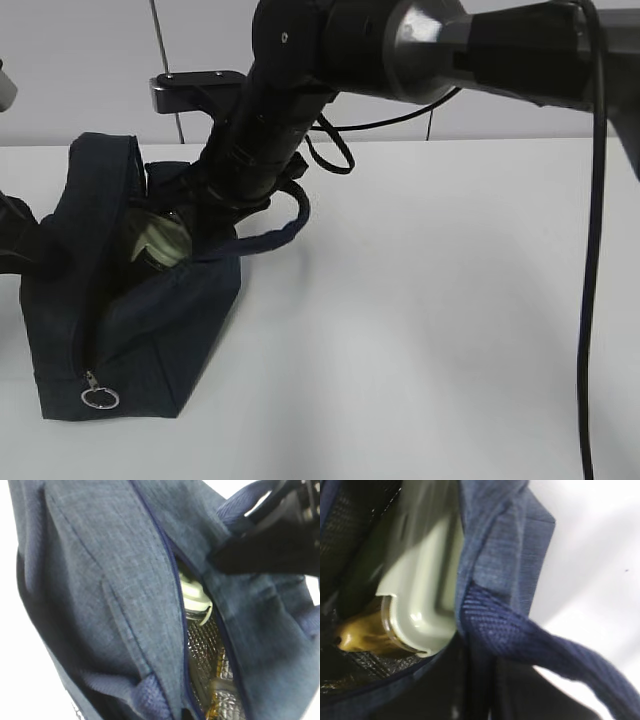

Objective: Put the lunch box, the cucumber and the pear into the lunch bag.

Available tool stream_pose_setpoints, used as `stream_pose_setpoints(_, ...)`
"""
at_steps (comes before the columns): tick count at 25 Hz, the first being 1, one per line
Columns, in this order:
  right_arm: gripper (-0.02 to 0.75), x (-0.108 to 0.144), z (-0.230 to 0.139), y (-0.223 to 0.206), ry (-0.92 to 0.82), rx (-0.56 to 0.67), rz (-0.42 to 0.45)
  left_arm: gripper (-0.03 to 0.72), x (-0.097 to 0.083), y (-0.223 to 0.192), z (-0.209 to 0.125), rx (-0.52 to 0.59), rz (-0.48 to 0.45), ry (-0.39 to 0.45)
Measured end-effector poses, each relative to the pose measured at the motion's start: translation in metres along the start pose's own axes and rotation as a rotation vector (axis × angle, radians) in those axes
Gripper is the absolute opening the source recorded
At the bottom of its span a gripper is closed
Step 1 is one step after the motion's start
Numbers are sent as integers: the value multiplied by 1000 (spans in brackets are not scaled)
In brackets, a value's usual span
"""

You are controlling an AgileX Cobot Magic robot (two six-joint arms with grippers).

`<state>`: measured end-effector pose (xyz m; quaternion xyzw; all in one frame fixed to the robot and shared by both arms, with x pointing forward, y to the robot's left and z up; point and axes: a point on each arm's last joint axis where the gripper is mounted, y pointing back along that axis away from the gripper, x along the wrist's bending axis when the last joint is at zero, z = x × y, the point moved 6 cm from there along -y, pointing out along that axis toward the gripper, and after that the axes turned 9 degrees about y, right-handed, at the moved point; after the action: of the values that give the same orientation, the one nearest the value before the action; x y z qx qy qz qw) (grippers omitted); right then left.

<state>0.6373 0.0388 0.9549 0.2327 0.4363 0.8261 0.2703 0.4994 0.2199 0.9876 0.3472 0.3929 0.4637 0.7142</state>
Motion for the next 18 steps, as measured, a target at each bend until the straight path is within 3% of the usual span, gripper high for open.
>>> stream_pose_setpoints(2, 21, -7, -1, 5, -23, 6, -42, 1, 0, -1, 2, 4, -1, 0)
stream_pose_setpoints(6, 12, -19, -13, 22, -74, 1, -108, 1, -6, -10, 15, 37, -18, -22)
stream_pose_setpoints(13, 9, -27, -62, 82, -122, -73, -183, 1, -40, -36, 48, 57, -70, -121)
stream_pose_setpoints(18, 8, -35, -89, 94, -152, -87, -213, 1, -63, -56, 60, 85, -99, -151)
